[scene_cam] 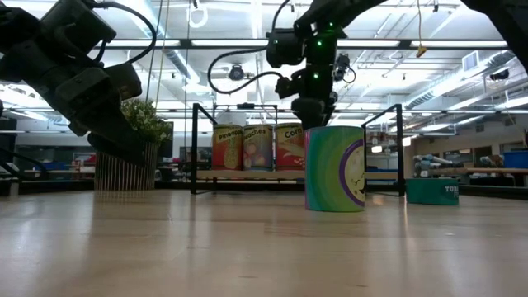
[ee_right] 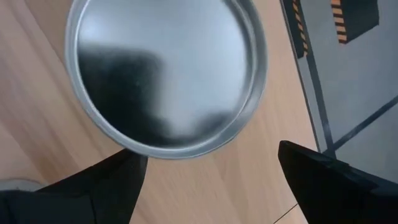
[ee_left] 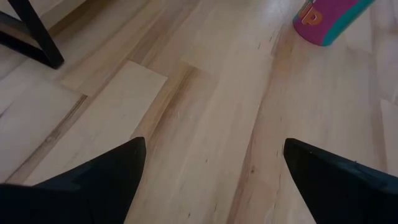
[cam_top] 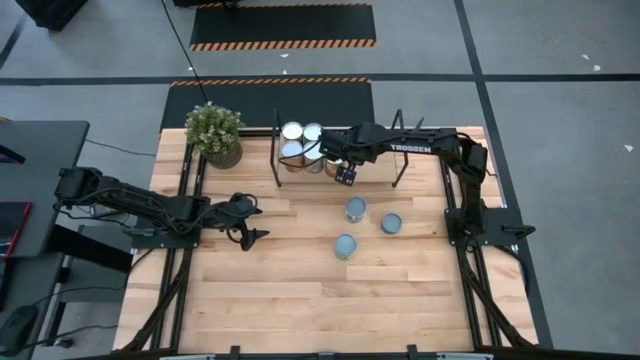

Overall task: Pick and place cans onto a shelf
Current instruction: Put the canned corn on the shelf, then put the canned mixed vegetables on the shelf

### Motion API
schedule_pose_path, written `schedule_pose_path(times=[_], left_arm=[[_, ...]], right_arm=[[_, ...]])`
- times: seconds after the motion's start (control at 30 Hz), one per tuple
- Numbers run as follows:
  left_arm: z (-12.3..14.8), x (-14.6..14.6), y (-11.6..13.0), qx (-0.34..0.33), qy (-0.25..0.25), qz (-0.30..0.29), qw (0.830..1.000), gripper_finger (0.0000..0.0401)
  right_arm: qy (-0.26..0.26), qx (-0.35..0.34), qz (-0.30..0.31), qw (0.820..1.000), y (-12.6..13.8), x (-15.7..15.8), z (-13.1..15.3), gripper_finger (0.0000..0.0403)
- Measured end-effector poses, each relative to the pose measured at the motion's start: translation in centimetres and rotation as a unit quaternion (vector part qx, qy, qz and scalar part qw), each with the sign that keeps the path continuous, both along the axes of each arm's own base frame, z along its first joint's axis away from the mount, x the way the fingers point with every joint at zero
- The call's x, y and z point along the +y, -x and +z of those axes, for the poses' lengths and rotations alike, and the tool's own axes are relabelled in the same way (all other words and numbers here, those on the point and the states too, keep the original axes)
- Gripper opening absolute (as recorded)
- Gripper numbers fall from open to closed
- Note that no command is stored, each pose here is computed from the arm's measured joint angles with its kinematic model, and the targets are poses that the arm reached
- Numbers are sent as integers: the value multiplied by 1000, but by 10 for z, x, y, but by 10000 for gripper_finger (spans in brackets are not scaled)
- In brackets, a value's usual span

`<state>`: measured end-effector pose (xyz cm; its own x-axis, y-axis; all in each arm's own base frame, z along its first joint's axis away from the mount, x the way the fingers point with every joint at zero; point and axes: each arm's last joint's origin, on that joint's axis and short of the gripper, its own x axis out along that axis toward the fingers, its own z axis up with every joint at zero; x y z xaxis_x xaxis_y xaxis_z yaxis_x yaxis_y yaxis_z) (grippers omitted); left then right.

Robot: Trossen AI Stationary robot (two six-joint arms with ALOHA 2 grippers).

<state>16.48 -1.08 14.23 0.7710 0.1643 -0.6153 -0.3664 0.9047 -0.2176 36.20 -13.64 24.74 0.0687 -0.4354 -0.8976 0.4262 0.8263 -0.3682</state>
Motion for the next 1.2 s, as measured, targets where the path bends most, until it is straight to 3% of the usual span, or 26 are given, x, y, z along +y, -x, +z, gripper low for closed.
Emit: schedule_pose_path(times=[0.3,0.6,0.9,1.2], left_arm=[[0,0,0,-1,1,1,1000,387],[0,0,0,0,2,2,1000,387],[0,0,0,-3,2,2,1000,387],[1,0,0,-4,-1,6,1000,387]], right_arm=[[15,-35,10,999,-3,-1,8,368],[-9,15,-12,1000,19,12,22,368],[-14,-58,12,998,30,57,61,368],[-39,-101,118,987,12,135,62,368]])
